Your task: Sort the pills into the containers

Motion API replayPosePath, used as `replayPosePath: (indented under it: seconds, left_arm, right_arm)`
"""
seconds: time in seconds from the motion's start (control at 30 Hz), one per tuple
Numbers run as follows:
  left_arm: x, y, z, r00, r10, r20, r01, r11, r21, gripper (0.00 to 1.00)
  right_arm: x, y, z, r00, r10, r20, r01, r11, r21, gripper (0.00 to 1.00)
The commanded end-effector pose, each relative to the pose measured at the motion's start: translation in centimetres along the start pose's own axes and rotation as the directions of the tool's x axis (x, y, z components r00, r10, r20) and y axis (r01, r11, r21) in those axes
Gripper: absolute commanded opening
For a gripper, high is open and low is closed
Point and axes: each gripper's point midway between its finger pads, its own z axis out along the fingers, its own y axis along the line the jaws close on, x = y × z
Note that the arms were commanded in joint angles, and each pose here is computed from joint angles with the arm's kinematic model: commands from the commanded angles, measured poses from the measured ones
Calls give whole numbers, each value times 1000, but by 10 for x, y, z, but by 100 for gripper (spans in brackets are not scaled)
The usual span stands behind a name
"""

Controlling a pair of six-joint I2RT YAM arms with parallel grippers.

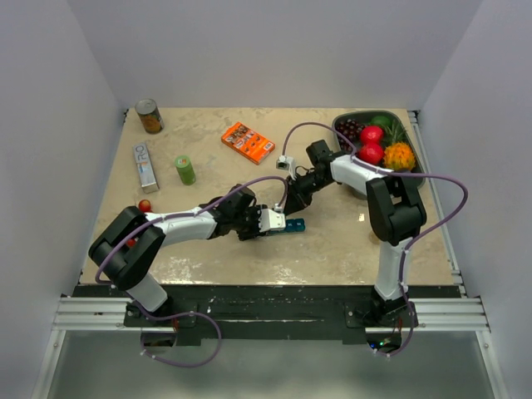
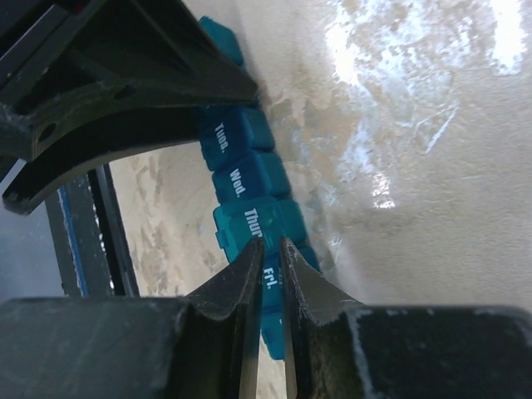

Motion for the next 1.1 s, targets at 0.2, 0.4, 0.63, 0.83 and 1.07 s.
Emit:
replayPosePath:
  seconds: [0.2, 0.4, 0.63, 0.83, 1.07]
  left_arm:
    - [-6, 1, 4, 999, -35, 6, 35, 999, 16, 0]
    - [-7, -2, 6, 999, -50, 10, 50, 998, 31, 0]
    - [-4, -5, 10, 998, -62, 0, 62, 997, 50, 0]
    - [-4, -6, 10, 998, -63, -3, 64, 997, 54, 0]
    - [-3, -7, 11, 998, -64, -7, 64, 996, 57, 0]
  right_arm:
    - [28, 17, 12, 994, 30, -104, -35, 998, -47, 17]
    - [39, -2, 20, 987, 72, -143, -67, 997, 37, 16]
    - [3, 37, 5, 999, -32, -42, 27, 993, -112, 16]
    - [-25, 64, -11, 994, -101, 46, 107, 980, -170, 16]
    - [-18, 51, -5, 998, -60, 21, 63, 989, -135, 14]
